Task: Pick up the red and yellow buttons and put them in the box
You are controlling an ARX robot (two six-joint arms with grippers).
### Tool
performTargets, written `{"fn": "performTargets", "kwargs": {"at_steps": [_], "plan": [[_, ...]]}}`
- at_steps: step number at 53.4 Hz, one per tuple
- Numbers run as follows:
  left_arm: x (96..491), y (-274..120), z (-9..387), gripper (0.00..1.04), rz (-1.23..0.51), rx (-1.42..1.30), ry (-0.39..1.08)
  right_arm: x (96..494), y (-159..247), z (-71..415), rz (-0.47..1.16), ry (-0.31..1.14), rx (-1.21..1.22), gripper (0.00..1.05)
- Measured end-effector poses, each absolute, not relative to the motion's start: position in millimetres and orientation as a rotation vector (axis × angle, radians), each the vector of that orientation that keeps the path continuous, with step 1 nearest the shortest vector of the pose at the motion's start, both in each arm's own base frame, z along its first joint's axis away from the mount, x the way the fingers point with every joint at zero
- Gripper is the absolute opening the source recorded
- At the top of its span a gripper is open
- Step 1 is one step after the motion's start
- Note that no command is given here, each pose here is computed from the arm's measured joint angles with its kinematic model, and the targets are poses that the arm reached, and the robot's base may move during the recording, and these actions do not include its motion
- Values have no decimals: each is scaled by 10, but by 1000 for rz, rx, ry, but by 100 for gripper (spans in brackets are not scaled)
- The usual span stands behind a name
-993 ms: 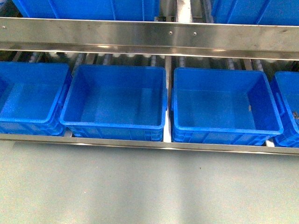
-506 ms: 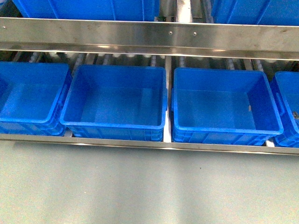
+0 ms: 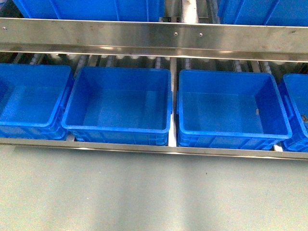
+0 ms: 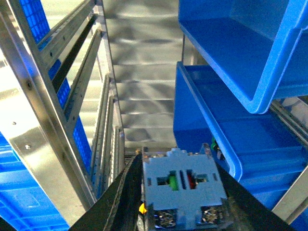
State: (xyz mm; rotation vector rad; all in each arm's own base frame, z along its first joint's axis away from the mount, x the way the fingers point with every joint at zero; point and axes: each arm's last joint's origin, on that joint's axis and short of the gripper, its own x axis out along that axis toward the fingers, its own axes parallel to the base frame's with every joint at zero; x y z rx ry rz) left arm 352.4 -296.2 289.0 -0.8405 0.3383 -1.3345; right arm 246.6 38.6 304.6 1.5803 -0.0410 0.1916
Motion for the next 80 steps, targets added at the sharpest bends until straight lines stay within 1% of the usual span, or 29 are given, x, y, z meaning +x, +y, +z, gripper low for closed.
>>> {"fn": "performTargets", "kwargs": {"at_steps": [3, 12, 20, 21, 22, 25, 28, 31, 32, 35, 38, 46, 50, 55, 58, 65, 70, 73, 77, 80], "plan": [[3524, -2966, 2891, 32, -1331, -843, 339, 2467, 385, 3045, 190, -41, 1580, 28], [3522, -2973, 2891, 33, -1326, -849, 337, 2468, 376, 3043, 187, -44, 1580, 27], [3521, -2976, 2893, 58, -1315, -845, 316, 2470, 359, 3042, 175, -54, 1569, 26], [3524, -2974, 2894, 63, -1310, -845, 311, 2470, 353, 3045, 175, -58, 1568, 26], [3524, -2975, 2892, 65, -1310, -845, 311, 2470, 351, 3046, 175, -60, 1566, 26], [3530, -2965, 2897, 75, -1302, -847, 299, 2470, 341, 3048, 174, -69, 1562, 26], [3547, -2933, 2911, 90, -1289, -852, 271, 2468, 330, 3022, 163, -68, 1558, 26], [3552, -2898, 2927, 97, -1281, -860, 246, 2467, 324, 3001, 154, -67, 1554, 26], [3554, -2876, 2934, 98, -1275, -863, 233, 2466, 320, 2992, 151, -67, 1552, 26], [3555, -2811, 2971, 96, -1262, -875, 208, 2464, 315, 2975, 142, -68, 1543, 26], [3548, -2720, 3038, 96, -1244, -882, 182, 2463, 311, 2963, 135, -69, 1533, 26], [3410, -2366, 3374, 97, -1217, -878, 67, 2463, 281, 2908, 105, -82, 1501, 26], [3206, -2048, 3603, 97, -1206, -840, -16, 2458, 257, 2862, 78, -86, 1484, 26], [2923, -1675, 3759, 97, -1150, -759, -66, 2444, 247, 2839, 55, -98, 1468, 26], [2625, -1327, 3817, 97, -1087, -671, -107, 2421, 260, 2848, 47, -101, 1440, 26], [2168, -874, 3827, 97, -991, -578, -127, 2363, 297, 2888, 42, -108, 1402, 26], [1765, -556, 3782, 97, -930, -516, -136, 2312, 336, 2921, 40, -110, 1361, 26], [1570, -422, 3709, 97, -890, -492, -128, 2285, 354, 2939, 40, -113, 1340, 26], [1293, -250, 3519, 97, -807, -461, -98, 2234, 378, 2971, 40, -117, 1316, 26], [1163, -181, 3395, 97, -760, -459, -75, 2204, 388, 2992, 40, -123, 1297, 26]]}}
